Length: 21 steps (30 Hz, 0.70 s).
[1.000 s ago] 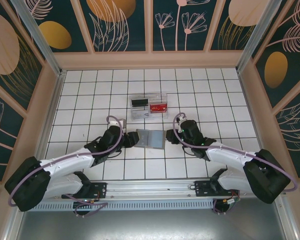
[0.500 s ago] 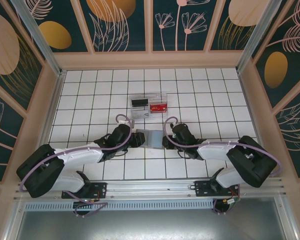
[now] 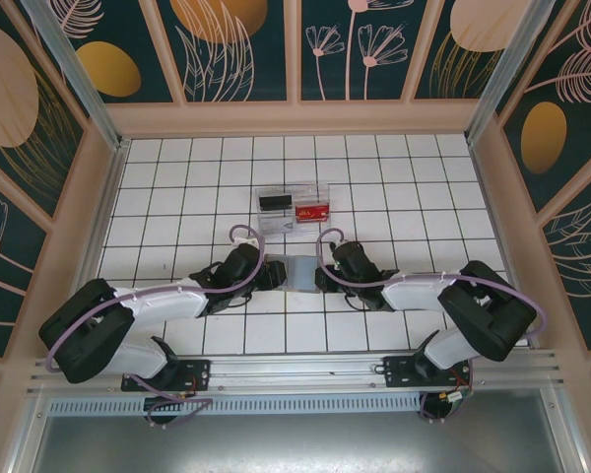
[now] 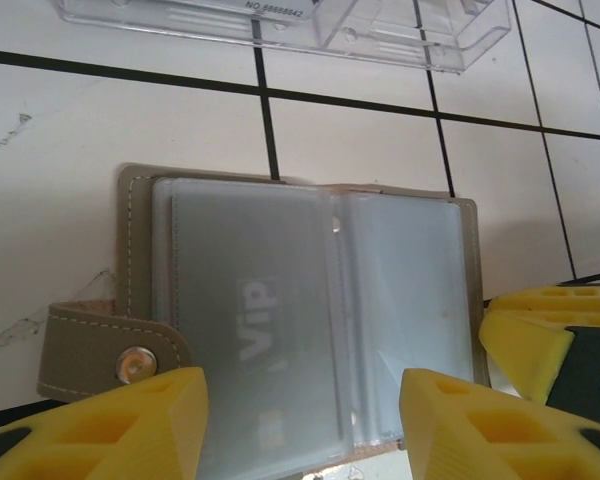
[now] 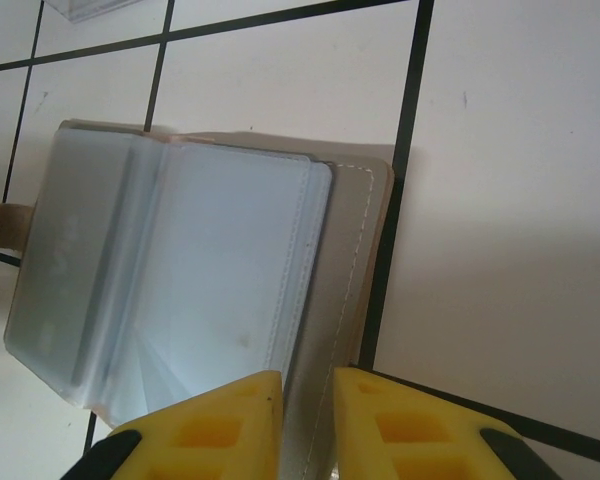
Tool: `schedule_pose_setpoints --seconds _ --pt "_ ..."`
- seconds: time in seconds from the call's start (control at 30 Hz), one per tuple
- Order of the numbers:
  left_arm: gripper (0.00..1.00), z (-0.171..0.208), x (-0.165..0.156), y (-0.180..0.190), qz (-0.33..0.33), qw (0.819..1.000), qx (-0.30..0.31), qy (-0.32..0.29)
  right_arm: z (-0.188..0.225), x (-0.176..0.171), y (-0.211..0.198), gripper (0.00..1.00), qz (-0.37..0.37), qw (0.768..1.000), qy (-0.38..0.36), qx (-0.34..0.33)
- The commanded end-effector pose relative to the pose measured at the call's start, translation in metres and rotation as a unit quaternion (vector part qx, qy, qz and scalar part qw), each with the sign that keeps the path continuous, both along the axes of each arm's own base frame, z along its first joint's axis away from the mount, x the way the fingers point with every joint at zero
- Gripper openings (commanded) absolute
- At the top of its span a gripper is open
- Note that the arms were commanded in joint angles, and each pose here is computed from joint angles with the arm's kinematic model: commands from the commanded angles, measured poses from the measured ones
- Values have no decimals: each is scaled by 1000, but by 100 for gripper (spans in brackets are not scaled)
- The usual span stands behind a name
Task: Take the credit cards out of the card holder
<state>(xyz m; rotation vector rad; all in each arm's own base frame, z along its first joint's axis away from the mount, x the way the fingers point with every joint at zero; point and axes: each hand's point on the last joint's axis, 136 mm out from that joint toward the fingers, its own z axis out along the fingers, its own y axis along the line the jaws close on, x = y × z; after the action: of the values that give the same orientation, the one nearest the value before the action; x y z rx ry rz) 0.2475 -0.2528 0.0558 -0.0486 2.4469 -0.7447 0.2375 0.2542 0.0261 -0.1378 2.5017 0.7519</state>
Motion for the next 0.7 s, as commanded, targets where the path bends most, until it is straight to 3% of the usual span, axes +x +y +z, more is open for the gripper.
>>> schedule_pose_setpoints --seconds 0.0,0.67 --pt "55 1 4 -2 -2 1000 13 -6 2 4 6 22 -2 1000 0 -4" --pt "58 -14 12 8 26 998 59 2 -1 2 9 21 2 1000 3 -18"
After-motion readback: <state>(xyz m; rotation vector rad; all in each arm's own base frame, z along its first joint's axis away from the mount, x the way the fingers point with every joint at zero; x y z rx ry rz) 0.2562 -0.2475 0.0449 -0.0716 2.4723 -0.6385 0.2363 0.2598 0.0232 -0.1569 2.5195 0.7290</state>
